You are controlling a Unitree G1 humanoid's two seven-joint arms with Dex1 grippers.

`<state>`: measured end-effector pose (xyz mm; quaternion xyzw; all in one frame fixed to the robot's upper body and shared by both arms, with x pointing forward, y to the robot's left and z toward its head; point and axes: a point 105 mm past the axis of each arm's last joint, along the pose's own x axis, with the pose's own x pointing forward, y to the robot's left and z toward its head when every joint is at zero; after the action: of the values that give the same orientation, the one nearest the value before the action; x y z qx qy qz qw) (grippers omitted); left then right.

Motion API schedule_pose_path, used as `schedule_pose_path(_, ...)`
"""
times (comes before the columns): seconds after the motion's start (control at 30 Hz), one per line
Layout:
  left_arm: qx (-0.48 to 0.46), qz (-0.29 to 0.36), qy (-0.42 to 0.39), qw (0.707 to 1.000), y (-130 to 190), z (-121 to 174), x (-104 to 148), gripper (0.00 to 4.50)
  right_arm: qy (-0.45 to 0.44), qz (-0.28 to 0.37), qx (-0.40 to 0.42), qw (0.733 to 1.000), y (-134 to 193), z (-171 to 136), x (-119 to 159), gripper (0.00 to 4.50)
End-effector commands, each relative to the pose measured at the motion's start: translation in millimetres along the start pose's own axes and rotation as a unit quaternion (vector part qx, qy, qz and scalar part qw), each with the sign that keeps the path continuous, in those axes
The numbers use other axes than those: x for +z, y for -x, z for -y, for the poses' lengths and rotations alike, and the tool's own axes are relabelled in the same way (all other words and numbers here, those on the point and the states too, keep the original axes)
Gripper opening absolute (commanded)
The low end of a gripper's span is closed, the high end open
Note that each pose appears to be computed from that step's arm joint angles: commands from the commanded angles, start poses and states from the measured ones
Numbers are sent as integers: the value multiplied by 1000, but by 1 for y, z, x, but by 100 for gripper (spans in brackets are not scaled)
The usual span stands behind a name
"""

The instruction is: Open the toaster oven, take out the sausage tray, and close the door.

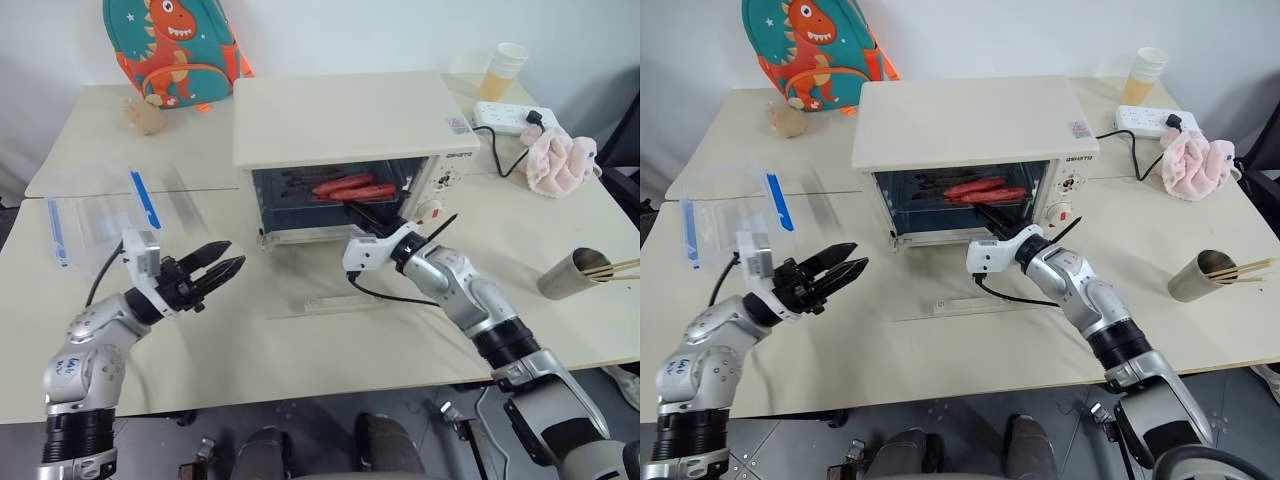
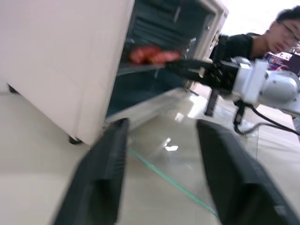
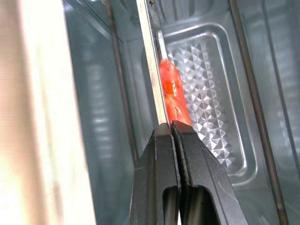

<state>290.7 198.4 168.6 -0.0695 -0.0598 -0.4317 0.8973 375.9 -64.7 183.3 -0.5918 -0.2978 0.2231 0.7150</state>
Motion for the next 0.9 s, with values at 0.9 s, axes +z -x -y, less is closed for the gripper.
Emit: schedule_pose_path(0.9,-53,-65,217,973,-13,24,-7,448,-2,9,11,1000,92,-1,25,0)
